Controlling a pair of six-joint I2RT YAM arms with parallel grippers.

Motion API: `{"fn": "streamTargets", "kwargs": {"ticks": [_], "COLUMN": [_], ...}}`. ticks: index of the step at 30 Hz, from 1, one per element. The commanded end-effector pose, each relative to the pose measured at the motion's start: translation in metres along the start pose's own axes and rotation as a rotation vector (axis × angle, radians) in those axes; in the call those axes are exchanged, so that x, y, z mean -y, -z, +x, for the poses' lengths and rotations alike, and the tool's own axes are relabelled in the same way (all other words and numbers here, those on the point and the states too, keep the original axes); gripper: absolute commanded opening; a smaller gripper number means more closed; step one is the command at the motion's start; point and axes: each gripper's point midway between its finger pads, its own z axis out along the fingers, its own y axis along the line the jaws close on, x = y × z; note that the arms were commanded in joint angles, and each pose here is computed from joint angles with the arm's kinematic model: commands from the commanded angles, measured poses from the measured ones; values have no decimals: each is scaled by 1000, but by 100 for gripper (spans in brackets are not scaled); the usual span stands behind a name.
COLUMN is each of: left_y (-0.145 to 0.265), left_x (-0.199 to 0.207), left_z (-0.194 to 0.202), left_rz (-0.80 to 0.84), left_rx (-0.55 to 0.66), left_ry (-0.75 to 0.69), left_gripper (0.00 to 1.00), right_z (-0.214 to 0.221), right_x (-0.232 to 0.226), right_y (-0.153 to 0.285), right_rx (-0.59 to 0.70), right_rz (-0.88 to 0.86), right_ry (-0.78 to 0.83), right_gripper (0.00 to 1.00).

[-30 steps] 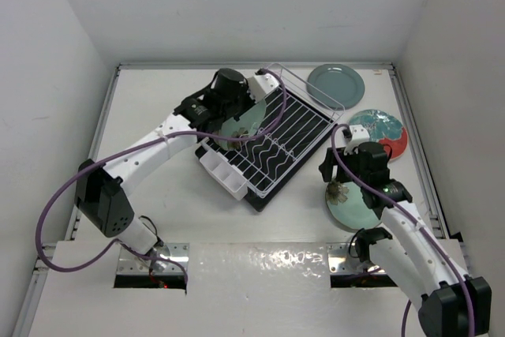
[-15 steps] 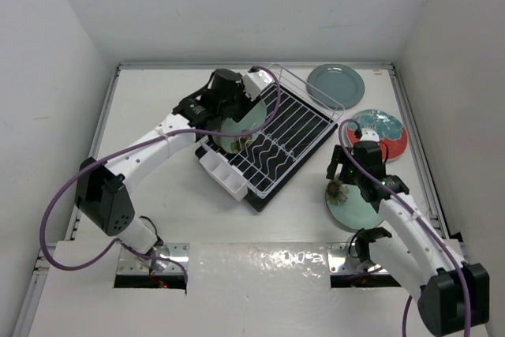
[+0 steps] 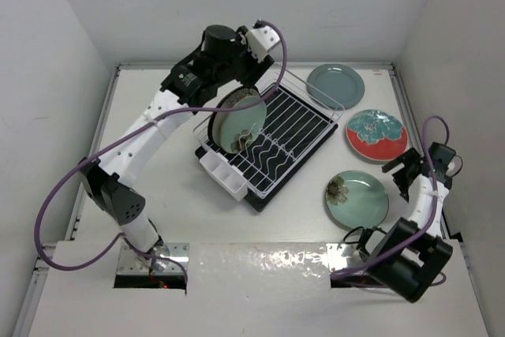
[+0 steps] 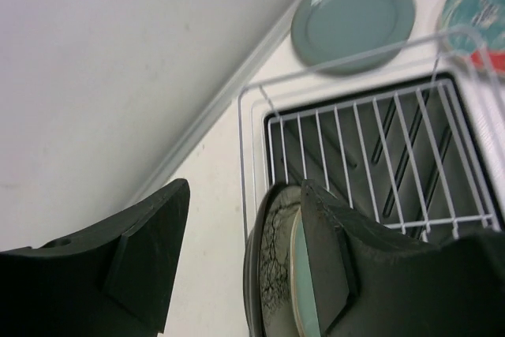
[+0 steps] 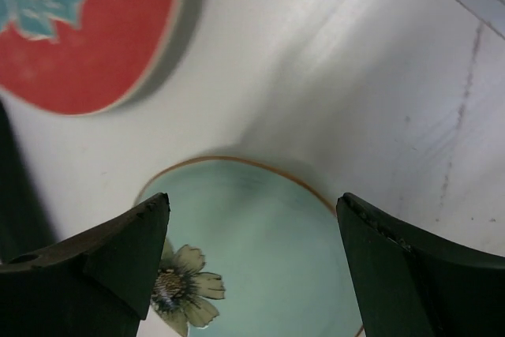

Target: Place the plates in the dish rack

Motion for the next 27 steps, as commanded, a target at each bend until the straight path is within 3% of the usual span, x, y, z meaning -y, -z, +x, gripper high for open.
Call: {"fn": "streamTargets", "kwargs": {"ticks": [1, 13, 16, 21, 23, 24, 27], "left_y": [19, 31, 34, 32, 32, 33, 32], "left_x": [2, 18, 19, 18, 20, 20, 22], "left_z": [-35, -16, -21, -21, -21, -21, -21], "left_rz": [59, 113, 124, 116, 127, 130, 137], "left_rx": [83, 38, 54, 47, 50, 51, 53], "left_ry": [37, 119, 128, 134, 129, 128, 121], "left_gripper": [56, 56, 56, 56, 56, 56, 56], "right_z": [30, 103, 115, 124, 123, 122, 110], "right_x": [13, 61, 49, 44, 48, 45, 35], "right_y": [-7, -36, -41, -41, -38, -37, -33], "right_rx": [-129, -180, -220, -230, -218, -209, -171], "right_rz": [-7, 108, 21, -25, 4, -11, -60], "right_ry": [-51, -37, -56, -61, -58, -61, -51], "right_gripper": [85, 81, 65, 19, 4, 0, 0]}}
